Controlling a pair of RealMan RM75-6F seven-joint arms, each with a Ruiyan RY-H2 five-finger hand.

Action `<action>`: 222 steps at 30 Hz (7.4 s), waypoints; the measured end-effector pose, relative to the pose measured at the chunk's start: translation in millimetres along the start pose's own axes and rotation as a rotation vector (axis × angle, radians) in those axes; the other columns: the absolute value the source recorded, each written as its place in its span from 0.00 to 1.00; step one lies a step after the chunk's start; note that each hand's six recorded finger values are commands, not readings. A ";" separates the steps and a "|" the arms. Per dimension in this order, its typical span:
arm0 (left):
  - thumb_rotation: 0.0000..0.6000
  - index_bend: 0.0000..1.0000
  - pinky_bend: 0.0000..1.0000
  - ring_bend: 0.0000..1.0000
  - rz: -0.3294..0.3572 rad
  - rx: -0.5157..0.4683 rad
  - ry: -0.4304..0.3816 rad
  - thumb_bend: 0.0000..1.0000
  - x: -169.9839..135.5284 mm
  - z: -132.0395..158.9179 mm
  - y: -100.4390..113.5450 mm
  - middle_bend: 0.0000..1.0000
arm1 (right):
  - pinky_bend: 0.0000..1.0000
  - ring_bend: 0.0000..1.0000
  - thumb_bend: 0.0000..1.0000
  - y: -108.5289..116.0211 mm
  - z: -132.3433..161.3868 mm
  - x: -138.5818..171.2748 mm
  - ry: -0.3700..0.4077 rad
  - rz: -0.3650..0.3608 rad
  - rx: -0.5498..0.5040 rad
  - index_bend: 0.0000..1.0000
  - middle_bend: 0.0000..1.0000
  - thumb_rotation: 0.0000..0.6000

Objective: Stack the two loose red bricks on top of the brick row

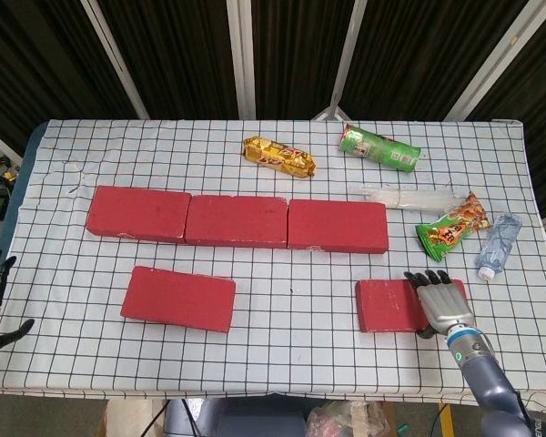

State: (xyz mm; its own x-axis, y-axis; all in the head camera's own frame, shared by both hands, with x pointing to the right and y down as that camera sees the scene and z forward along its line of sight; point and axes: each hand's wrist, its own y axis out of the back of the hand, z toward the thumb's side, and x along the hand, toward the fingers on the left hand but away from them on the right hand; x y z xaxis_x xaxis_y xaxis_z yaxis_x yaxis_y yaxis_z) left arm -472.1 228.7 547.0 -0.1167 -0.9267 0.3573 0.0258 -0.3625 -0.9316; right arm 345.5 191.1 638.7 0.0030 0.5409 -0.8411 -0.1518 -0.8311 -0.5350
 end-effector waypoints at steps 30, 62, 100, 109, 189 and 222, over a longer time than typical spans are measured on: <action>1.00 0.10 0.06 0.00 -0.015 0.011 0.032 0.02 5.0 -2.1 -3.8 0.00 | 0.00 0.17 0.21 92.7 15.5 -1.6 0.010 -0.142 -0.001 0.33 0.31 1.00; 1.00 0.10 0.06 0.00 -0.058 0.057 0.117 0.02 28.7 -11.9 -19.5 0.00 | 0.00 0.17 0.21 204.9 222.7 -107.0 0.032 -0.095 -0.094 0.33 0.31 1.00; 1.00 0.10 0.06 0.00 -0.069 0.036 0.139 0.02 37.4 -22.1 -19.5 0.00 | 0.00 0.07 0.21 185.5 261.2 -126.3 -0.087 -0.046 -0.048 0.33 0.23 1.00; 1.00 0.10 0.06 0.00 -0.071 0.037 0.141 0.02 37.4 -22.2 -19.8 0.00 | 0.00 0.00 0.21 184.5 260.1 -127.0 -0.094 -0.030 -0.063 0.25 0.10 1.00; 1.00 0.01 0.00 0.00 -0.468 0.109 -0.293 0.00 71.6 149.9 -28.5 0.00 | 0.00 0.00 0.21 -8.6 -86.0 90.8 -0.149 -0.413 -0.430 0.03 0.00 1.00; 1.00 0.00 0.00 0.00 -0.550 0.152 -0.439 0.00 62.8 237.9 -55.0 0.00 | 0.00 0.00 0.21 -16.5 -83.0 89.7 -0.147 -0.410 -0.464 0.03 0.00 1.00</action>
State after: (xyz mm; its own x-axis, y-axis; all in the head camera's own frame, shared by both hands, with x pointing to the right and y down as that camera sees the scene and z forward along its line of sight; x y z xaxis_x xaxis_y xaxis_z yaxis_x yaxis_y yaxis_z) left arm -244.7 166.7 636.4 0.2567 -0.5488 0.7956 0.2193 -0.7686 -0.6009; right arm 430.3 242.6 565.5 -0.1711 0.8116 -0.5585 0.2770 -0.5044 -0.8178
